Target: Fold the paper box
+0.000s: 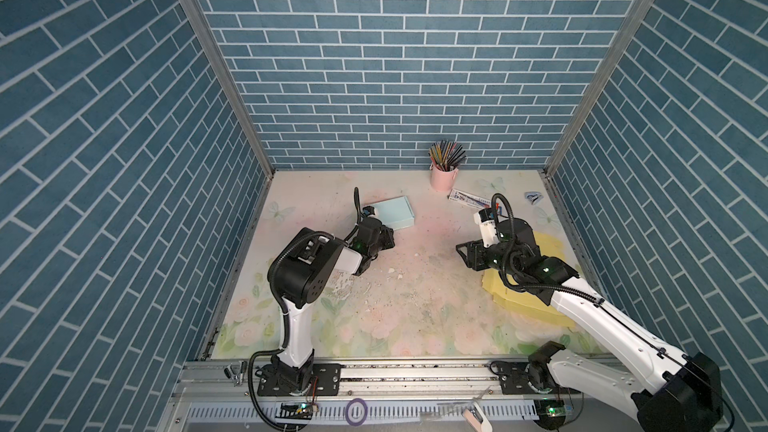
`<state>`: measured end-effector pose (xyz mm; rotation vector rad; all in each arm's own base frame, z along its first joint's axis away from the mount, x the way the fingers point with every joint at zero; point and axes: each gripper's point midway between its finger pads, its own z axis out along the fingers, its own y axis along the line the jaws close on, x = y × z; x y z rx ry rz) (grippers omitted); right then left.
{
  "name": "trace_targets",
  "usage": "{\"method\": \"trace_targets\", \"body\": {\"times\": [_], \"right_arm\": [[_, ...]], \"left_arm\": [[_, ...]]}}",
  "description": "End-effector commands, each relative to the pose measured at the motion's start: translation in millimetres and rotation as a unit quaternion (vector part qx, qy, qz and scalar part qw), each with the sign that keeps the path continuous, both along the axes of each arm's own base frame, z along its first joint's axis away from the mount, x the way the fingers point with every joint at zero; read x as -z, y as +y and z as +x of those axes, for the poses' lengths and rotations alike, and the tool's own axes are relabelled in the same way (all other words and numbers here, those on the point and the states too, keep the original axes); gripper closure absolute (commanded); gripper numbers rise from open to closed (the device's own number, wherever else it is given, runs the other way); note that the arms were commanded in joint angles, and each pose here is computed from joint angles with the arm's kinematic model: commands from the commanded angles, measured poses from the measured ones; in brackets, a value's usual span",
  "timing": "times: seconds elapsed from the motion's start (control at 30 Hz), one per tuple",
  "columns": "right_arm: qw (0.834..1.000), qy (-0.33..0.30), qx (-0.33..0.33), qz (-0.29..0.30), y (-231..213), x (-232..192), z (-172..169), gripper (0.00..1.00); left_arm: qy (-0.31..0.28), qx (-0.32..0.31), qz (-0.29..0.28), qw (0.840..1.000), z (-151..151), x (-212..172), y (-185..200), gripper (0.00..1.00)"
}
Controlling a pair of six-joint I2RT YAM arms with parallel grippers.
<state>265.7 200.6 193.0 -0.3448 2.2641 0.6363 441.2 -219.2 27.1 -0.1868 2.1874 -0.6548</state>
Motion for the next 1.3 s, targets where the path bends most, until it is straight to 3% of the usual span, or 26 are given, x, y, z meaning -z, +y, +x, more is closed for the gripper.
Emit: {"method": "trace_targets", "body": {"times": [0.0, 0.23, 0.4, 0.47, 0.6, 0.73, 0.87, 1.0, 1.27], "right_arm": [[1.000, 0.013, 0.016, -0.003, -6.5, 7.8, -5.4, 0.45], [0.999, 0.024, 0.026, -0.004, -14.9, 17.2, -15.4, 0.44], [0.999, 0.022, 0.046, -0.014, -30.7, 19.7, -23.1, 0.43], [0.997, 0.024, 0.062, -0.025, -42.6, 25.0, -25.2, 0.41], [0.994, 0.043, 0.097, -0.019, -66.0, 40.2, -24.5, 0.38], [0.987, 0.057, 0.151, 0.030, -92.3, 50.1, -19.0, 0.36], [0.974, 0.066, 0.201, 0.085, -114.6, 58.9, -16.3, 0.36], [0.968, 0.064, 0.223, 0.100, -125.8, 58.9, -19.6, 0.37], [0.966, 0.031, 0.255, 0.042, -151.5, 49.0, -34.3, 0.37]], "left_arm": [[0.038, -0.018, 0.023, 0.999, -8.3, 23.9, 26.0, 0.72], [0.029, -0.028, 0.021, 0.999, -2.7, 16.2, 37.1, 0.70], [0.015, -0.007, -0.006, 1.000, -24.6, -11.9, 27.4, 0.67], [0.018, 0.029, -0.014, 0.999, -45.3, -27.5, 7.1, 0.62], [0.046, 0.138, -0.022, 0.989, -99.9, -47.5, -60.1, 0.43], [0.070, 0.234, -0.051, 0.968, -151.4, -57.6, -138.5, 0.36], [0.075, 0.298, -0.077, 0.948, -183.4, -65.1, -207.8, 0.33], [0.089, 0.314, -0.065, 0.943, -190.7, -55.3, -247.8, 0.32], [0.130, 0.308, -0.069, 0.940, -186.7, -11.1, -292.7, 0.42]]}}
